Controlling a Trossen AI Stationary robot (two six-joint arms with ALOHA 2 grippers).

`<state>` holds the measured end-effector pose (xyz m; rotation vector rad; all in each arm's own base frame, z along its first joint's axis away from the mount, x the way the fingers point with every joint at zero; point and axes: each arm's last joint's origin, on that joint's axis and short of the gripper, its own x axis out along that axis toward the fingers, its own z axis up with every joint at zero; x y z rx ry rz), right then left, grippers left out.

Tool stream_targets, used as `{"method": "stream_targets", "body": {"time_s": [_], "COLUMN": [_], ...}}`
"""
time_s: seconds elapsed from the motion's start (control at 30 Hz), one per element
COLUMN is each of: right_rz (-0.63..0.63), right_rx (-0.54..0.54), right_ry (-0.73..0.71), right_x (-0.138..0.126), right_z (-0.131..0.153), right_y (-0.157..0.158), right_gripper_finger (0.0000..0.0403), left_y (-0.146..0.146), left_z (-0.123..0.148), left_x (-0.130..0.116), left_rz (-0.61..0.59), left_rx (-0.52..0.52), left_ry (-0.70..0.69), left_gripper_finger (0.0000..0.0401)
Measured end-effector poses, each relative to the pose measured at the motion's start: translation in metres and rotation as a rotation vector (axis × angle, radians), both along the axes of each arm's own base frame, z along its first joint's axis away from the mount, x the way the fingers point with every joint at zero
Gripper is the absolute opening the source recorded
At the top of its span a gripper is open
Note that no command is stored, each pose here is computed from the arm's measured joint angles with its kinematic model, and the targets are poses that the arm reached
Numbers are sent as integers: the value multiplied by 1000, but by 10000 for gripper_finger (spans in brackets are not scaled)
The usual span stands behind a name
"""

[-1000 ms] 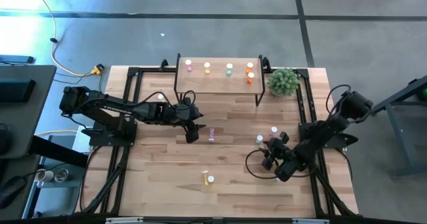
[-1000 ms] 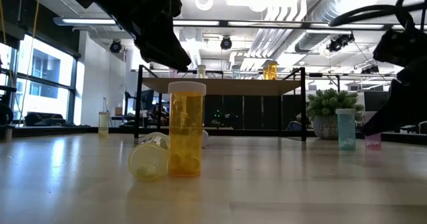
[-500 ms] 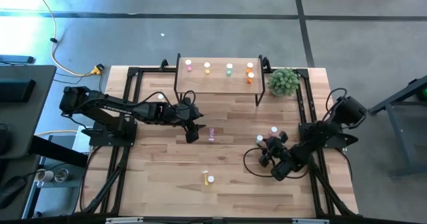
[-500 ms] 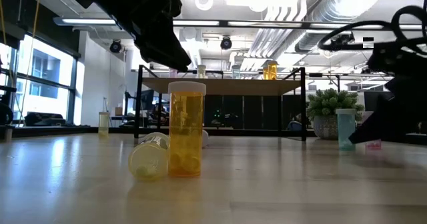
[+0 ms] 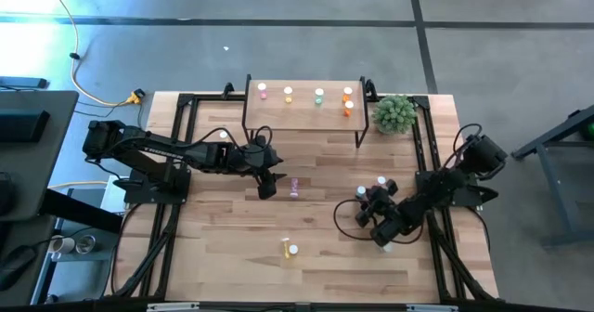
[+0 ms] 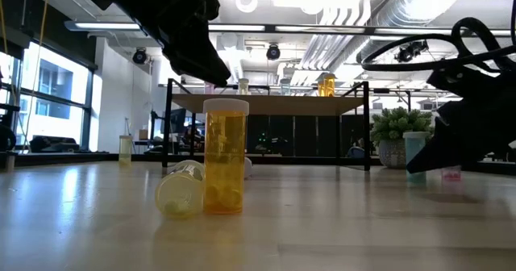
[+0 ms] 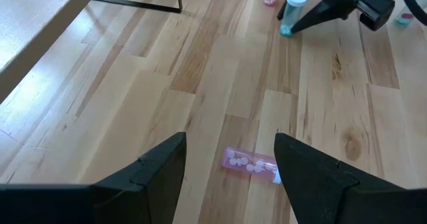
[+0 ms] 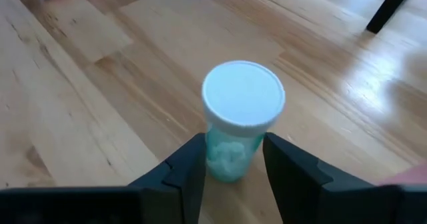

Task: Pick and place medicine bottles onto shelf by color
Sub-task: Put the top blue pill bottle aligned with the other blue pill bottle on the shelf

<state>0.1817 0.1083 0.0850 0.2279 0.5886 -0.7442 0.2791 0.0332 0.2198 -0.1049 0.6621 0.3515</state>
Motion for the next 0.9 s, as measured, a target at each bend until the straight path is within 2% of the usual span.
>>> {"method": "stream_targets", "body": {"time_s": [0.3, 0.5, 0.63, 0.9], "right_rz": [4, 2, -1, 100], "right_rx": [0, 16, 67, 128], "right_ry": [-6, -21, -59, 3], "right_x": [4, 5, 10, 45], "right_z": [1, 1, 3, 27], "right_y": [-1, 0, 1, 1], "right_gripper_finger": [85, 81, 81, 81], "left_y": [0, 0, 0, 0], "left_z": [0, 0, 0, 0], "left_x": [0, 0, 0, 0], "left_rz": [-4, -20, -20, -109], "left_rx": [5, 25, 25, -7], "left_ry": [3, 10, 10, 11], "left_gripper_finger": [216, 216, 216, 216]}}
